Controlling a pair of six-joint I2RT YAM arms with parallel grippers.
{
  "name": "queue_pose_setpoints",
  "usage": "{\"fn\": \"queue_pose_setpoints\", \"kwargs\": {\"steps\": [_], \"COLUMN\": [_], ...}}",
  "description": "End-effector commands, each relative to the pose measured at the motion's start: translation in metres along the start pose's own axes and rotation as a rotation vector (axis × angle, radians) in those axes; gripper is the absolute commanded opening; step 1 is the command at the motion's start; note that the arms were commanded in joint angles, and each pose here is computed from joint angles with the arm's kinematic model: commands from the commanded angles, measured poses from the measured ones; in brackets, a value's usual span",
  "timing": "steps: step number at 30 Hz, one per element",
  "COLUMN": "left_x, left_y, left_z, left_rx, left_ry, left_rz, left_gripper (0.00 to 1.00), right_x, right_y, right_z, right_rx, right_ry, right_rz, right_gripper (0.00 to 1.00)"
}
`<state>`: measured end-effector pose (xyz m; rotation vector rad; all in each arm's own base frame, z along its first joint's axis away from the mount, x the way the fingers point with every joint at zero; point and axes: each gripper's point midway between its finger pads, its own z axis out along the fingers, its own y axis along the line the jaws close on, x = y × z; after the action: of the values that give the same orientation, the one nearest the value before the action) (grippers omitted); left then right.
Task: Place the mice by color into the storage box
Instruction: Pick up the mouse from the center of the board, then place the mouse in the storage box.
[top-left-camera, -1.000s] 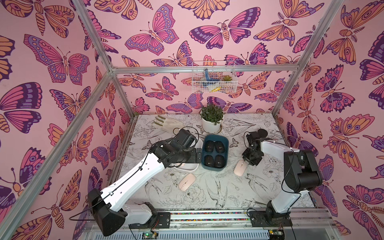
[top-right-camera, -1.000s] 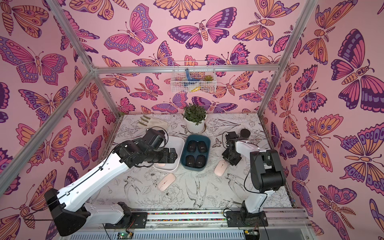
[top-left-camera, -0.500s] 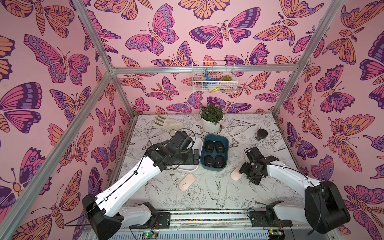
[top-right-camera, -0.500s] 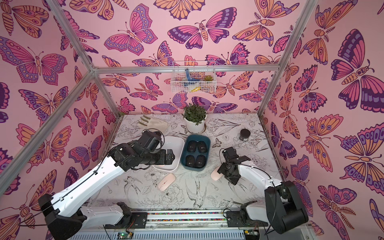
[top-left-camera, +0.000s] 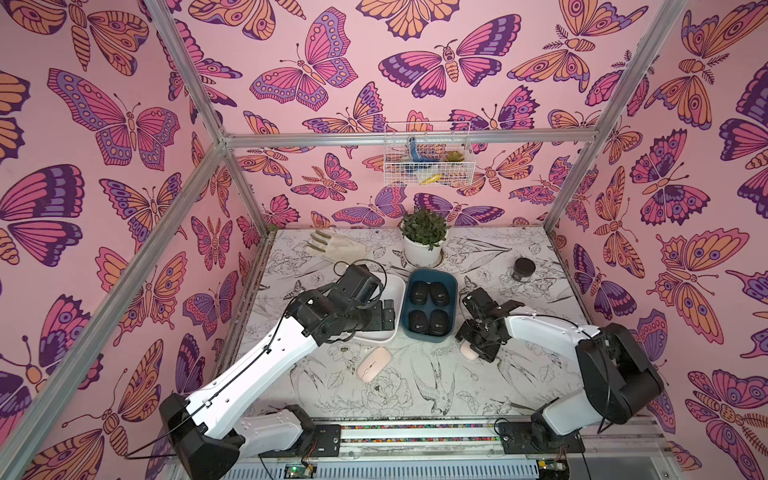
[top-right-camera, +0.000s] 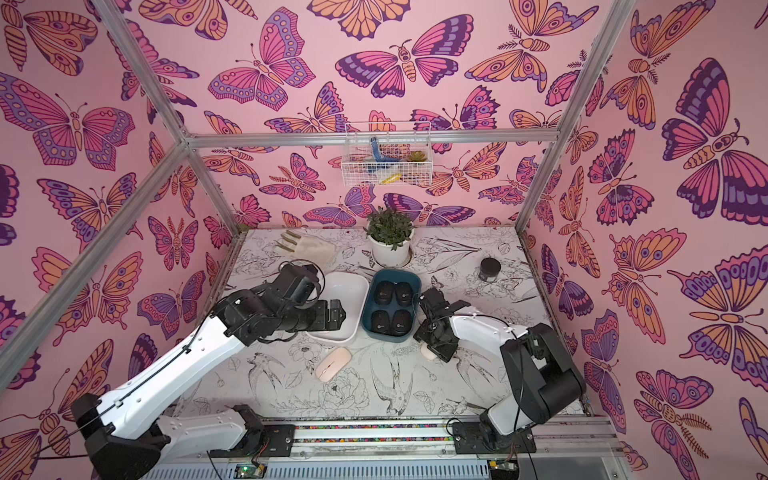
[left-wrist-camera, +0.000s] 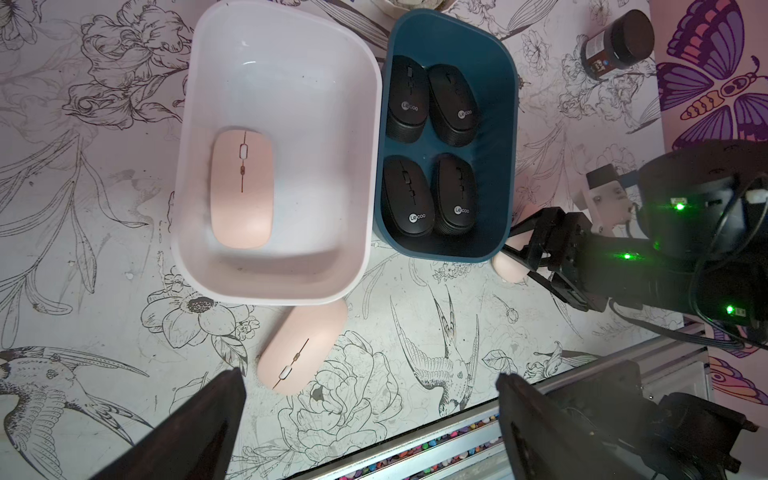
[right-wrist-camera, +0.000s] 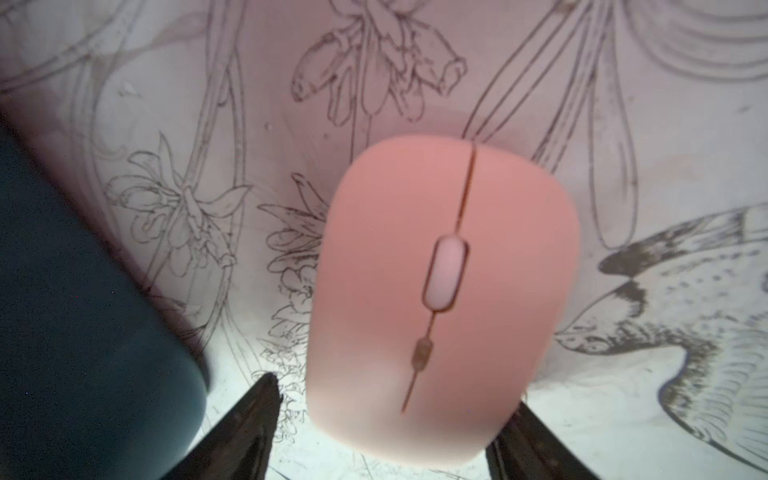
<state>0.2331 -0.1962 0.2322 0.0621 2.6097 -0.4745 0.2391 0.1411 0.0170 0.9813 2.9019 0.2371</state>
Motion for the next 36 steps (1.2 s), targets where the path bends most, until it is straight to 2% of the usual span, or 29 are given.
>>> {"fn": "queue_pose_setpoints", "kwargs": {"steps": [1, 5, 7, 11, 18, 22, 27, 32, 36], "left_x": [0.005, 0.006, 0.006, 0.006, 0.003, 0.003, 0.007, 0.012, 0.018], "left_y": [0.012, 0.015, 0.018, 0.022, 0.034, 0.048, 0.068, 0.08, 0.085], "left_z": [-0.003, -0.004, -0.004, -0.006, -0.011, -0.012, -0.014, -0.02, -0.025], "left_rx": [-0.032, -0.034, -0.038, -0.043, -0.059, -0.077, -0.085, -0.085, -0.092], "left_ry": [0.005, 0.005, 0.004, 0.0, -0.018, -0.029, -0.038, -0.057, -0.06], "left_rz": [-0.014, -0.017, -0.021, -0.032, -0.058, -0.102, -0.181, -0.227, -0.245], "left_gripper": [0.99, 0.99, 0.99, 0.99, 0.99, 1.0, 1.0, 1.0, 1.0], "right_x": [-0.005, -0.012, -0.015, -0.02, -0.036, -0.038, 0.001, 0.051, 0.076], "right_y": [-0.031, -0.043, -0.047, -0.044, -0.009, 0.052, 0.144, 0.227, 0.27], "right_z": [0.015, 0.018, 0.02, 0.015, -0.026, -0.071, -0.096, -0.087, -0.07], "right_rx": [0.141, 0.187, 0.209, 0.206, 0.13, -0.038, -0.099, -0.141, -0.164], "right_ry": [-0.002, 0.008, 0.007, -0.008, -0.109, -0.185, -0.159, -0.108, -0.077], "right_rz": [0.017, 0.009, -0.001, -0.019, -0.114, -0.25, -0.497, -0.636, -0.651], "right_gripper": [0.76, 0.71, 0.65, 0.57, 0.4, 0.37, 0.36, 0.36, 0.35]}}
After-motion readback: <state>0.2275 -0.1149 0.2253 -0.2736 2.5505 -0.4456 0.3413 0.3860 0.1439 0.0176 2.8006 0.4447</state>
